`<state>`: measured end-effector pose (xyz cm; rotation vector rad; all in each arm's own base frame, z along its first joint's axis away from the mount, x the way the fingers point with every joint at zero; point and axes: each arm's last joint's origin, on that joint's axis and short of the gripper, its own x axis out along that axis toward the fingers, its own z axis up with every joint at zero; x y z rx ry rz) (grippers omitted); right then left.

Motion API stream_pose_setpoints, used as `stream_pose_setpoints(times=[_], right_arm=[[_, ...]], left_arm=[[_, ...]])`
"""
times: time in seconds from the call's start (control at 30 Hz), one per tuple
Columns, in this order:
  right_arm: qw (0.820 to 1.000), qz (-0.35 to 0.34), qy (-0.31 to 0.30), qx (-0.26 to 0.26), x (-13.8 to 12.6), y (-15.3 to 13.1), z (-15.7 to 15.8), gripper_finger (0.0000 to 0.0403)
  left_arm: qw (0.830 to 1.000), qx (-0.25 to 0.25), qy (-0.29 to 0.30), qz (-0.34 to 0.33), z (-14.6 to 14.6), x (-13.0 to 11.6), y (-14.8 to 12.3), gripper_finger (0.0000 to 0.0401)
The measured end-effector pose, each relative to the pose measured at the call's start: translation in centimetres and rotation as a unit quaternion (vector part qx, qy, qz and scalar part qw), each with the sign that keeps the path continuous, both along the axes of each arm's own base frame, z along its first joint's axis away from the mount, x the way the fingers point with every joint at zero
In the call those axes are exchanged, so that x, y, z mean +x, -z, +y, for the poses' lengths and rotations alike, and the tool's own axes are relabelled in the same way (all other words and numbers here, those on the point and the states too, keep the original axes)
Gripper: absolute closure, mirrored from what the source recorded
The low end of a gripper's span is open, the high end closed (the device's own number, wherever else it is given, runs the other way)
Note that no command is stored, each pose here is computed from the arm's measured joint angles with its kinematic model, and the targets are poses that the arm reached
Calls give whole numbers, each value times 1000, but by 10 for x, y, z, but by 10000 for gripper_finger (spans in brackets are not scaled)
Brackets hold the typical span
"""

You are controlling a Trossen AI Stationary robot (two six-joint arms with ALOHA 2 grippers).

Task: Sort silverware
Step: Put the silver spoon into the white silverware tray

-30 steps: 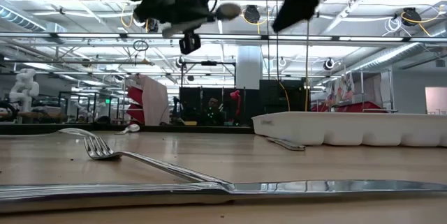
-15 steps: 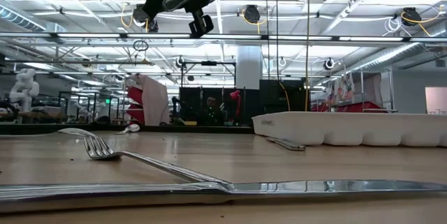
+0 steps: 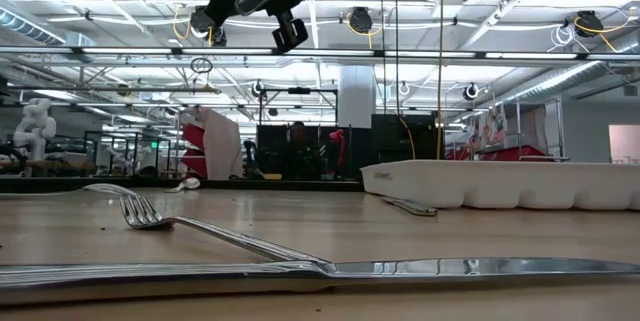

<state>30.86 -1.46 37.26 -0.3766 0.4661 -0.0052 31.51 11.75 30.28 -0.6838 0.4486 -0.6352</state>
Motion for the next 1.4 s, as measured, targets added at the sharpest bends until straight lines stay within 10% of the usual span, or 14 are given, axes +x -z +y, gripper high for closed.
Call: stream_pose_setpoints(times=[0.33, 0.57, 1.4], right_arm=[[1000, -14, -5, -2, 15, 7, 1, 264], [1000, -9, -8, -21, 14, 7, 1, 390], [964, 231, 82, 105, -66, 23, -64, 403]], left_arm=[[1000, 5, 2, -5, -4, 2, -1, 390], [1000, 5, 4, -4, -6, 3, -1, 390], [974, 118, -119, 151, 6, -16, 31, 345]])
